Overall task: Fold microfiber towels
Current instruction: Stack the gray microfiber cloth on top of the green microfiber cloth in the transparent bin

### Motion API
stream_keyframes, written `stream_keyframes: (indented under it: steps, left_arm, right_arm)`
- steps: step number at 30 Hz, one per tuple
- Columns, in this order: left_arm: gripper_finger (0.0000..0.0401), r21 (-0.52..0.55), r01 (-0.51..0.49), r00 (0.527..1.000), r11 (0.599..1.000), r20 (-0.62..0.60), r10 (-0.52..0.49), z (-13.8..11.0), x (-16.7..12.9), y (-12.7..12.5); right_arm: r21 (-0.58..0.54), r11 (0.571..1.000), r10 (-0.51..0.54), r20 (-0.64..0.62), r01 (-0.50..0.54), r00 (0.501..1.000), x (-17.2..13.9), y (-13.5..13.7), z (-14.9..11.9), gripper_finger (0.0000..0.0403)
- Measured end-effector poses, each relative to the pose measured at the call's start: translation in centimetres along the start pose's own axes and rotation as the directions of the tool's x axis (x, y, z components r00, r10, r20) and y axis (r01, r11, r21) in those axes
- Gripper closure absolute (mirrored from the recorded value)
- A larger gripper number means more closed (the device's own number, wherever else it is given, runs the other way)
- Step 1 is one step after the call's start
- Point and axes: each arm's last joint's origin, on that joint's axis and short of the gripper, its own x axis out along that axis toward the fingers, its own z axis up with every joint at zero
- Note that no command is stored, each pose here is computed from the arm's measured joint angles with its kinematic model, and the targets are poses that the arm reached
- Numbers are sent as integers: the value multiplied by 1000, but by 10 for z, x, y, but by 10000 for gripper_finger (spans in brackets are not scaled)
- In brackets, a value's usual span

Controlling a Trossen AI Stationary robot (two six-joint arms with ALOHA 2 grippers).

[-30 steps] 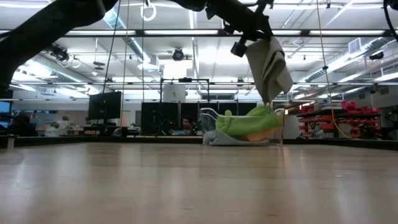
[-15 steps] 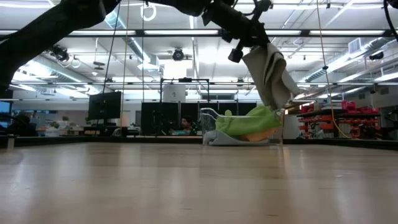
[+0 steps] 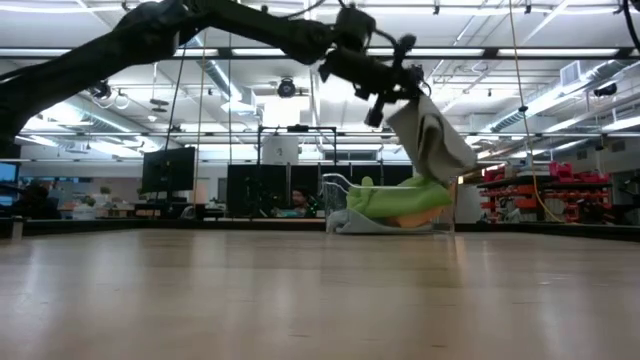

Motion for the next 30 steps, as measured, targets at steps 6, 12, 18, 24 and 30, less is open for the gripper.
stream_keyframes:
  steps: [6,12,18,24,30]
  left_arm:
    - [391,47,-207,968,977,-138,212,1,-1,33]
    - [391,163,-430,855,888,-243,458,-3,-14,61]
    - [391,236,-557,757,796,-251,604,-2,-25,75]
    - [391,287,-601,721,746,-208,661,0,-30,77]
    - [391,285,-599,717,748,-225,660,-1,-30,78]
  right_arm:
    - [39,998,-51,2,51,999,11,-2,3,396]
    - [37,996,-83,-3,83,997,18,-5,1,397]
    - [41,994,-105,-34,106,994,24,-7,1,395]
    - [35,994,-105,-51,107,993,24,-7,1,396]
    - [36,994,-105,-51,107,993,24,-7,1,396]
